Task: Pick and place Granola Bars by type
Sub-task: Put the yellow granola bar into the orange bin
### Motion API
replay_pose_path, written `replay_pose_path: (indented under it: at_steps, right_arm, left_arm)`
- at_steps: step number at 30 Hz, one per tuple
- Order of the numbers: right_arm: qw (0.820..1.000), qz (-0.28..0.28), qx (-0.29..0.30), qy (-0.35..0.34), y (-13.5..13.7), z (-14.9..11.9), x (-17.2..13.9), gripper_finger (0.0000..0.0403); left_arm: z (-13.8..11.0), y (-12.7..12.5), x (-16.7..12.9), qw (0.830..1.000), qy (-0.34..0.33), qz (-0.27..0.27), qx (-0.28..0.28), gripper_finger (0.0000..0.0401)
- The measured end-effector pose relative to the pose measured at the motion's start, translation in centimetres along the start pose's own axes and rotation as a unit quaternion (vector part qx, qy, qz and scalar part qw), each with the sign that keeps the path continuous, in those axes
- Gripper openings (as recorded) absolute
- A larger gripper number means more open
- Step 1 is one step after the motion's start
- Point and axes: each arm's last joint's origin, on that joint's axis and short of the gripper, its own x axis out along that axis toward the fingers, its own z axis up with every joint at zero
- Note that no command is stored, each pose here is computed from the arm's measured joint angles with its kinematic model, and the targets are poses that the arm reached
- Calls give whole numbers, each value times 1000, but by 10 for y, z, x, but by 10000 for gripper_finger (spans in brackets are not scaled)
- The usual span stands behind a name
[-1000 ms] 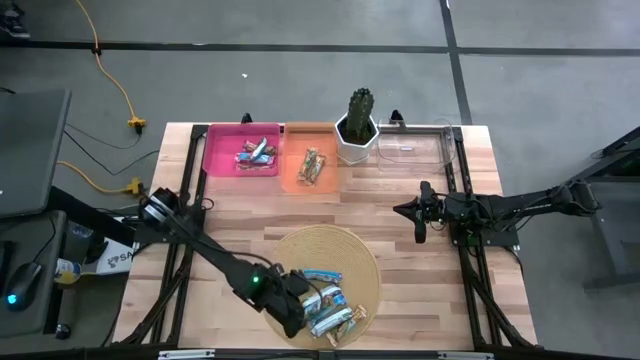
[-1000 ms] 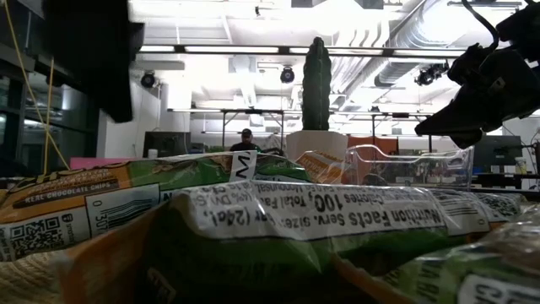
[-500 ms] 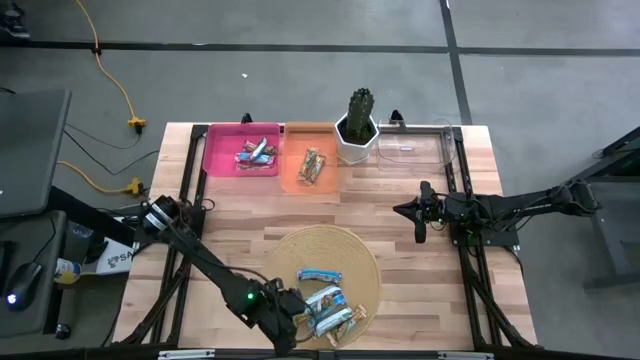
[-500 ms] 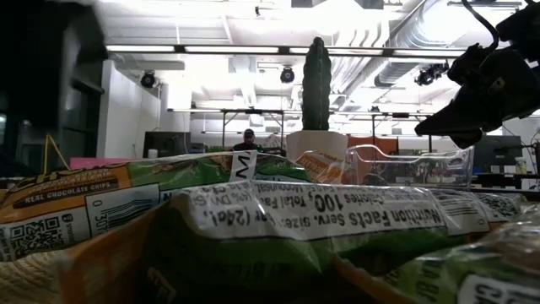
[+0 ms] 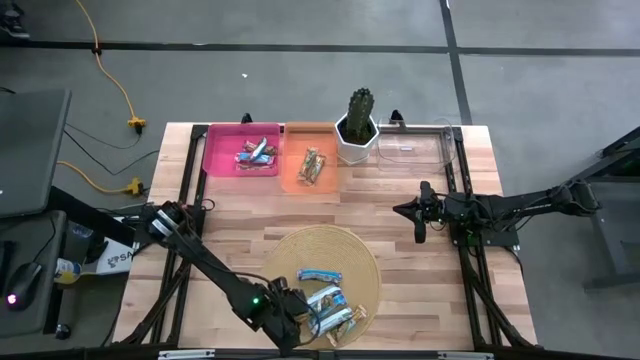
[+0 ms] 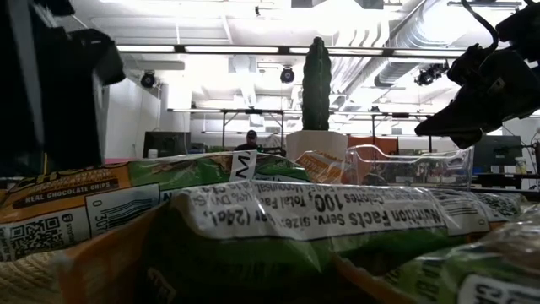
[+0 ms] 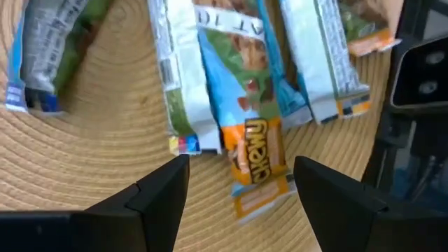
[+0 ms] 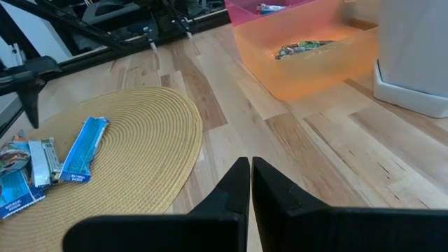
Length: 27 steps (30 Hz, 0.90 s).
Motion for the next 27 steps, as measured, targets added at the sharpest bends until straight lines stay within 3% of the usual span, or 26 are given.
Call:
replay_pose_path:
  at_steps: [19, 27]
  right_arm:
    - [1000, -1, -1, 2, 0, 0, 0, 0]
    - [1000, 0, -1, 1, 0, 0, 0, 0]
  left_arm:
    - [-5, -2, 17, 1000, 14, 1, 5, 251]
    - [-5, -2, 18, 1000, 12, -2, 5, 185]
